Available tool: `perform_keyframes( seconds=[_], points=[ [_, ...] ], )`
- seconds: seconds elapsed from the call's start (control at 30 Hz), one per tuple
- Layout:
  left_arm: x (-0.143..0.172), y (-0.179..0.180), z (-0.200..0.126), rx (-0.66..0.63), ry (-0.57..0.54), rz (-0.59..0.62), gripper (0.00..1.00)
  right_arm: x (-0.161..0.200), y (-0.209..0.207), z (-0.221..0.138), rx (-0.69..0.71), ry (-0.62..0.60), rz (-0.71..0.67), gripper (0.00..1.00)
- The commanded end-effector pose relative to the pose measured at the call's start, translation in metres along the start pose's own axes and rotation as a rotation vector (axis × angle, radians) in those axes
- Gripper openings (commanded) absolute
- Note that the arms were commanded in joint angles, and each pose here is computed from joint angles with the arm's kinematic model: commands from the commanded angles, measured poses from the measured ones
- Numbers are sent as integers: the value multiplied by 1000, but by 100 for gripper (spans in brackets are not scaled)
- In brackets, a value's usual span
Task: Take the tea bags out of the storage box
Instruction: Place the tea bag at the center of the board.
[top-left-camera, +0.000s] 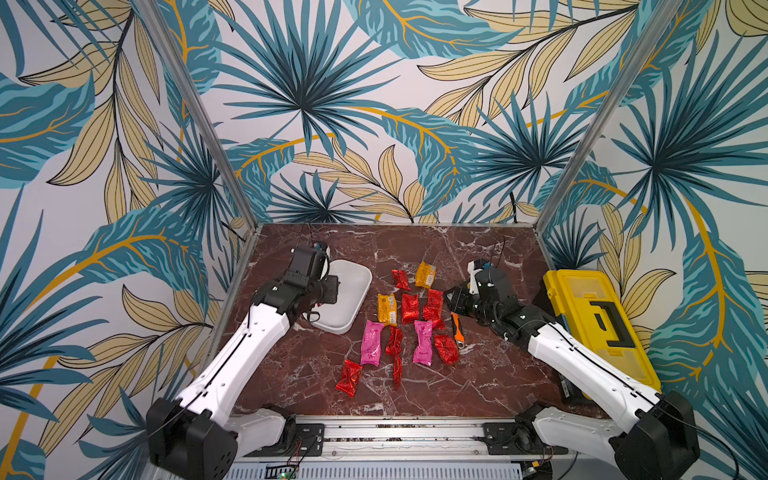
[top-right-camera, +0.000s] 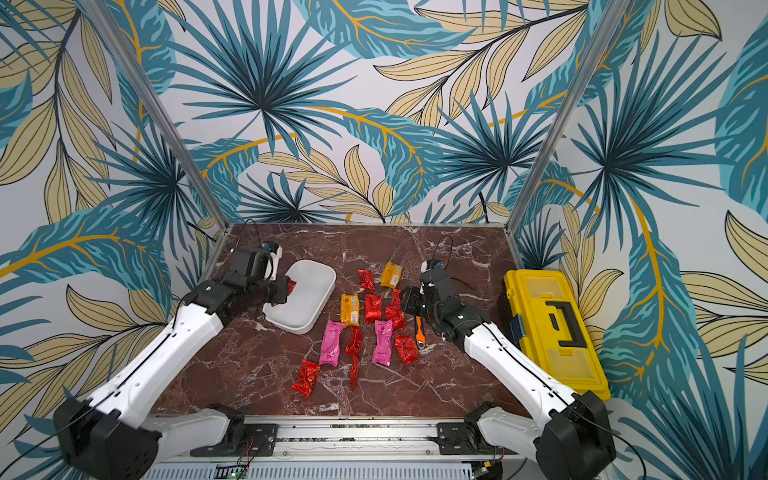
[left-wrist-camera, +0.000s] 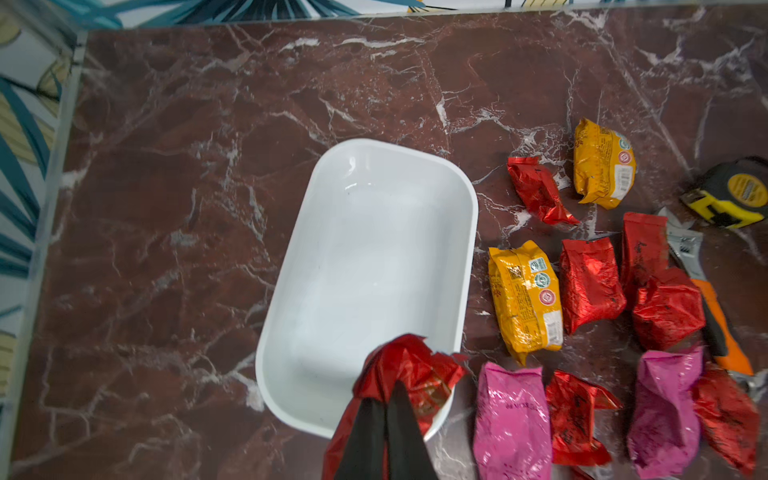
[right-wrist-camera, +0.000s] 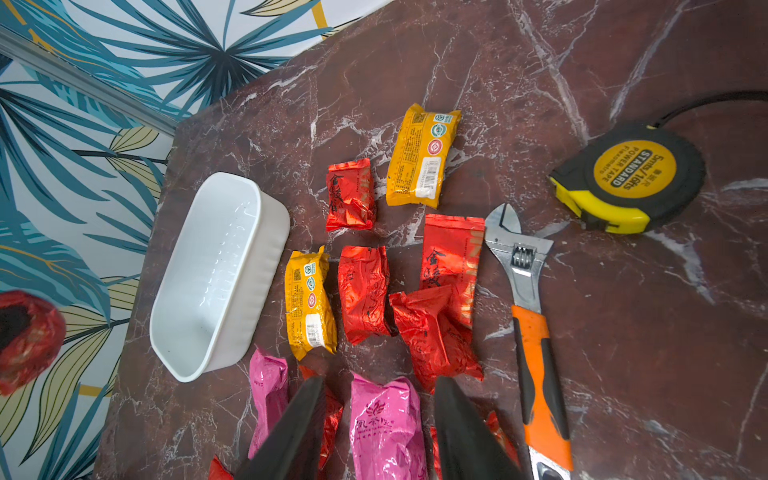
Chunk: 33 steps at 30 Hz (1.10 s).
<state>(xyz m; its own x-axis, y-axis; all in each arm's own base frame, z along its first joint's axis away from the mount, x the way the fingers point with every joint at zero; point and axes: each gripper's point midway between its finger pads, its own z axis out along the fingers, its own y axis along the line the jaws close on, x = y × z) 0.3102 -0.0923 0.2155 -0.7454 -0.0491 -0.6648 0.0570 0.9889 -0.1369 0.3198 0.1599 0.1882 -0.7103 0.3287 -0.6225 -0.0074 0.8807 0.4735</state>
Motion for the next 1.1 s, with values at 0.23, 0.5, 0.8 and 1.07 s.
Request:
perform_keyframes(
  seconds=[0.23, 0.5, 0.8, 1.07],
  points=[
    [122, 4, -24, 80, 164, -313, 0, 11, -12, -6, 37, 10, -26, 48],
    [173, -14, 10, 74, 279, -382, 0, 11, -18, -17, 48, -13, -13, 48],
    [173, 0, 32, 8, 154, -400, 0, 13, -22, -25, 53, -23, -7, 48],
    [190, 5, 60, -34, 170, -391, 9, 17, -27, -26, 67, -16, -5, 48]
  ],
)
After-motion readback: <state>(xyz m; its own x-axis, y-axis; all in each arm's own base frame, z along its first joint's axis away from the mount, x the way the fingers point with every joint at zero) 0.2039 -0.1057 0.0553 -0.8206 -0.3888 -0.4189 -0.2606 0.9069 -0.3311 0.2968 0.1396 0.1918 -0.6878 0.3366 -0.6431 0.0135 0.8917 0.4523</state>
